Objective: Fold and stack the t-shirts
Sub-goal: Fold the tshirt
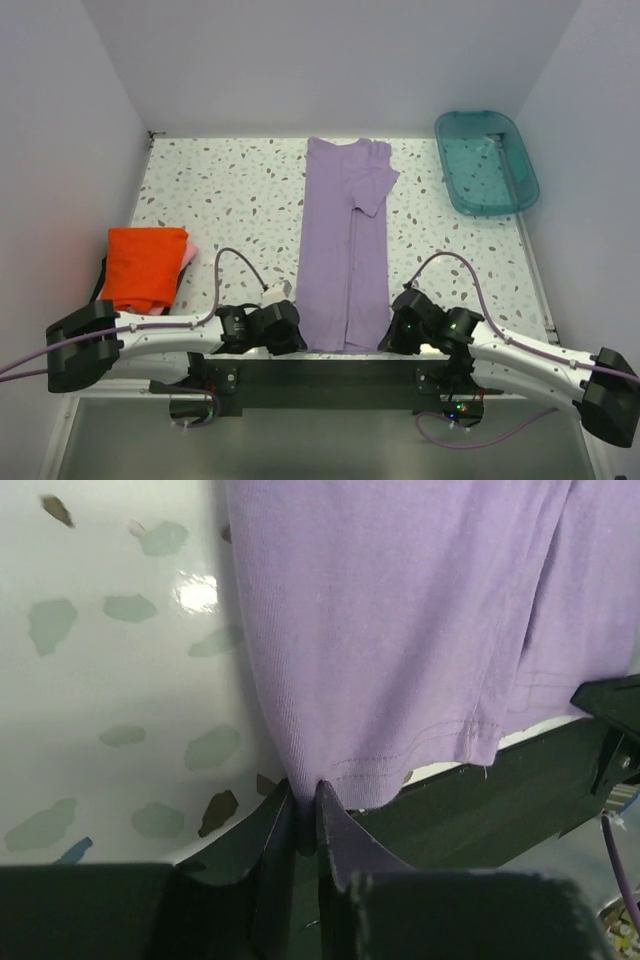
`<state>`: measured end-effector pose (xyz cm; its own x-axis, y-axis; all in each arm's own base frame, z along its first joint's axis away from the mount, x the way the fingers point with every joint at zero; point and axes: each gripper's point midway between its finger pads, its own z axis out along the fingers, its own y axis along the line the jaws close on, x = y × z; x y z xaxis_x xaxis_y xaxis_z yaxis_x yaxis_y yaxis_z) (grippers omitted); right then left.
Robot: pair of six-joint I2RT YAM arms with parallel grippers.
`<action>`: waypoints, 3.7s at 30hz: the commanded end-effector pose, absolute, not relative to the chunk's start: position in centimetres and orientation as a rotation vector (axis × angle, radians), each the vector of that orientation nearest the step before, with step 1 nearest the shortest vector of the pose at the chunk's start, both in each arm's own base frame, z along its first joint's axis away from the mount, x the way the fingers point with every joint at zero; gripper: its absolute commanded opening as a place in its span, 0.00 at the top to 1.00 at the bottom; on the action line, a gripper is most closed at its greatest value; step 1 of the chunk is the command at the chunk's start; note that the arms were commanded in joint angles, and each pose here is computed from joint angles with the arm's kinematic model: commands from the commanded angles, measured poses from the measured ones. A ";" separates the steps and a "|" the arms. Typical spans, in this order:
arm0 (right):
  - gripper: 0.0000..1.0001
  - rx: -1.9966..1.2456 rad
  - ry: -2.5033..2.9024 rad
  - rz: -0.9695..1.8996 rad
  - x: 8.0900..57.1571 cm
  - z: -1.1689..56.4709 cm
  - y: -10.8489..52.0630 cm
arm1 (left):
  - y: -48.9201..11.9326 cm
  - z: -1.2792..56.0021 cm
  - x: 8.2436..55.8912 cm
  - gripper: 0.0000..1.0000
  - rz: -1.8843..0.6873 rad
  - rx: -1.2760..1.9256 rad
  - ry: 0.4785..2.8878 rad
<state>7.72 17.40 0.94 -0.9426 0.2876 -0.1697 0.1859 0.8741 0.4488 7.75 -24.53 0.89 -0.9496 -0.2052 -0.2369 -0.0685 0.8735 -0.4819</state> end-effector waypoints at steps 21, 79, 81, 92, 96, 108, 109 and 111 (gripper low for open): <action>1.00 0.156 2.602 0.483 11.3 7.5 16.4 | -26.2 5.3 11.0 1.00 -0.576 -0.041 2.649; 0.35 0.335 2.343 0.345 46.4 10.3 16.9 | -27.3 10.4 46.3 0.56 -0.613 -0.245 2.278; 0.34 0.315 2.346 0.337 46.3 10.8 16.8 | -26.5 11.3 46.1 0.52 -0.604 -0.251 2.251; 0.44 0.222 2.370 0.344 40.8 8.2 19.5 | -25.5 9.8 41.7 0.77 -0.513 -0.304 2.320; 0.52 0.207 2.394 0.354 41.4 7.3 20.5 | -27.4 8.5 41.2 0.90 -0.536 -0.273 2.353; 0.54 0.227 2.413 0.237 47.1 5.8 19.7 | -28.9 6.8 48.2 0.93 -0.541 -0.239 2.321; 0.54 0.236 2.419 0.216 47.4 5.3 19.2 | -28.7 6.3 48.6 0.93 -0.524 -0.246 2.327; 0.54 0.244 2.440 0.189 47.6 4.1 18.8 | -28.0 4.8 49.4 0.93 -0.484 -0.268 2.351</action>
